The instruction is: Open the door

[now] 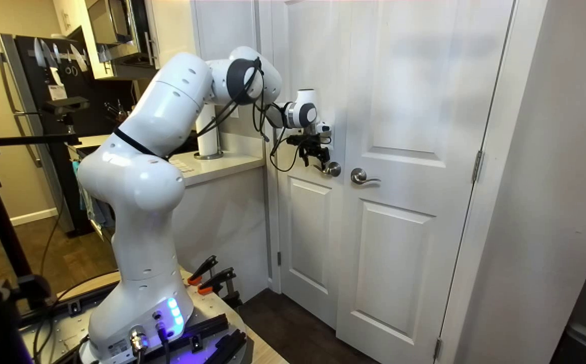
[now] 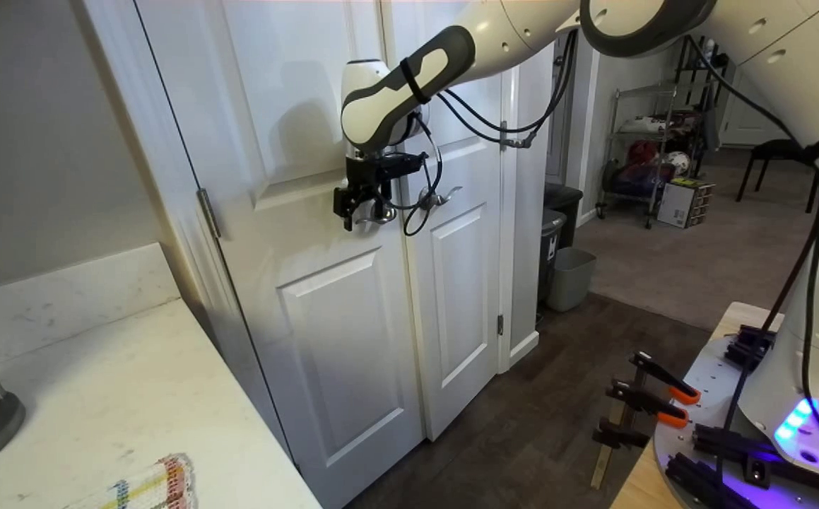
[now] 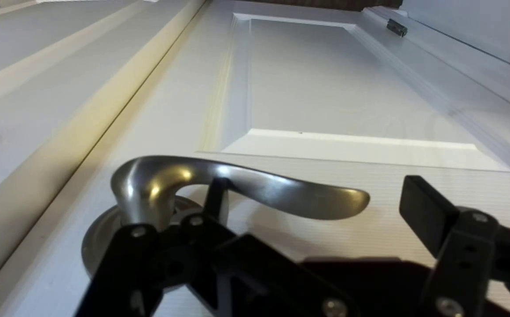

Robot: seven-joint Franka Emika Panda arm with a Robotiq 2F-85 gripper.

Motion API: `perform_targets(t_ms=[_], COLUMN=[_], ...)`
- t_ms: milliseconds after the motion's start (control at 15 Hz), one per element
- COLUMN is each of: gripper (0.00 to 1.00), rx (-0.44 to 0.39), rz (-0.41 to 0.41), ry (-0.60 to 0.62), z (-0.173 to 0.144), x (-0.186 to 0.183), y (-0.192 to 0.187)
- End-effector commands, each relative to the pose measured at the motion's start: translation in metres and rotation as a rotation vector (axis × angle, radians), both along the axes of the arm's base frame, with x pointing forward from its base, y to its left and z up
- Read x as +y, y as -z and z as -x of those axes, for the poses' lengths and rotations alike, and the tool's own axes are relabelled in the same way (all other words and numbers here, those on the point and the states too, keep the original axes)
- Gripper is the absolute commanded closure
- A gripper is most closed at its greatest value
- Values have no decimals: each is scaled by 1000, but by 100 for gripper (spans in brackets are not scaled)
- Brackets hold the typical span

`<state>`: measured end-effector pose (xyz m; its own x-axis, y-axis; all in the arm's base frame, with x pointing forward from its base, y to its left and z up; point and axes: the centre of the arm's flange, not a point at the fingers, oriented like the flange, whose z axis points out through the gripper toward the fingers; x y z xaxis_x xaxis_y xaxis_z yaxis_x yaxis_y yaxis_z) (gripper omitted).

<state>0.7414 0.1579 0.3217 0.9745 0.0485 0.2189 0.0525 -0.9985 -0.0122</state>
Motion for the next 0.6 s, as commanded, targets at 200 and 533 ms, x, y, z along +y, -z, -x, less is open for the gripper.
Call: perform_targets(t_ms=[200, 533], gripper=[0, 0], rx=[32, 85], rz=[-7, -21], ry=[33, 84], z=[8, 22], x=[3, 3], y=[5, 6])
